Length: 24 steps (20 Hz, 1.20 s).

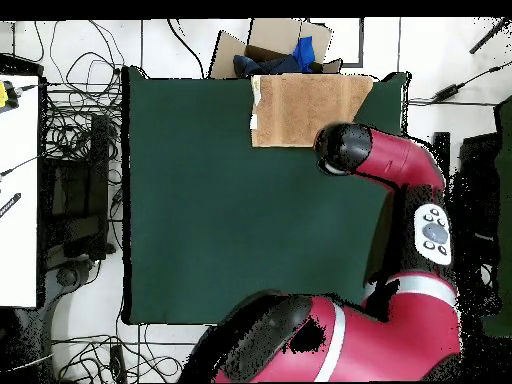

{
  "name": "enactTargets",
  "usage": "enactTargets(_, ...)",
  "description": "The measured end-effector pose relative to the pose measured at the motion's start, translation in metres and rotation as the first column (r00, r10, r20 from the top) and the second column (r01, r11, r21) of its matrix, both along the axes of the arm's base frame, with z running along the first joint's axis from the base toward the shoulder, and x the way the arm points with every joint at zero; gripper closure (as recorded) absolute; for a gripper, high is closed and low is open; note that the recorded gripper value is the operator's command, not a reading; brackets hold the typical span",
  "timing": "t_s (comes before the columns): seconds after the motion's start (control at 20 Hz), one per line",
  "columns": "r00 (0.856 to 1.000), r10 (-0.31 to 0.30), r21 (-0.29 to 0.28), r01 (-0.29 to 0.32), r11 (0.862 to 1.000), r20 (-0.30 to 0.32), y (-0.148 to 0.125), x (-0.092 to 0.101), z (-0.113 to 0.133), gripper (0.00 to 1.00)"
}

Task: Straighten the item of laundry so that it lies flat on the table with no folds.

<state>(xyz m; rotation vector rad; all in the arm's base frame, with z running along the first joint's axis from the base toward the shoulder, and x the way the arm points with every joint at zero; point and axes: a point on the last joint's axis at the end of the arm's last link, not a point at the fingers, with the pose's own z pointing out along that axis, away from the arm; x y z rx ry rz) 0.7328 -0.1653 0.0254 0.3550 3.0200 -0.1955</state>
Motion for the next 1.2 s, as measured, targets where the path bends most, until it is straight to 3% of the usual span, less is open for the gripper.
enactTargets(0.15,0.999,0.01,0.011,-0.009,1.0,-0.035,0.014,-0.022,0.008,1.0)
enactTargets(0.3,0.995,0.033,0.028,-0.03,0.999,-0.094,0.039,-0.062,0.024,1.0)
enactTargets(0.6,0.989,0.051,0.047,-0.045,0.998,-0.136,0.065,-0.105,0.042,1.0)
enactTargets(0.8,0.993,0.06,0.036,-0.057,0.998,-0.104,0.069,-0.101,0.042,1.0)
enactTargets(1.2,0.996,0.075,0.01,-0.075,0.997,-0.046,0.061,-0.058,0.02,1.0)
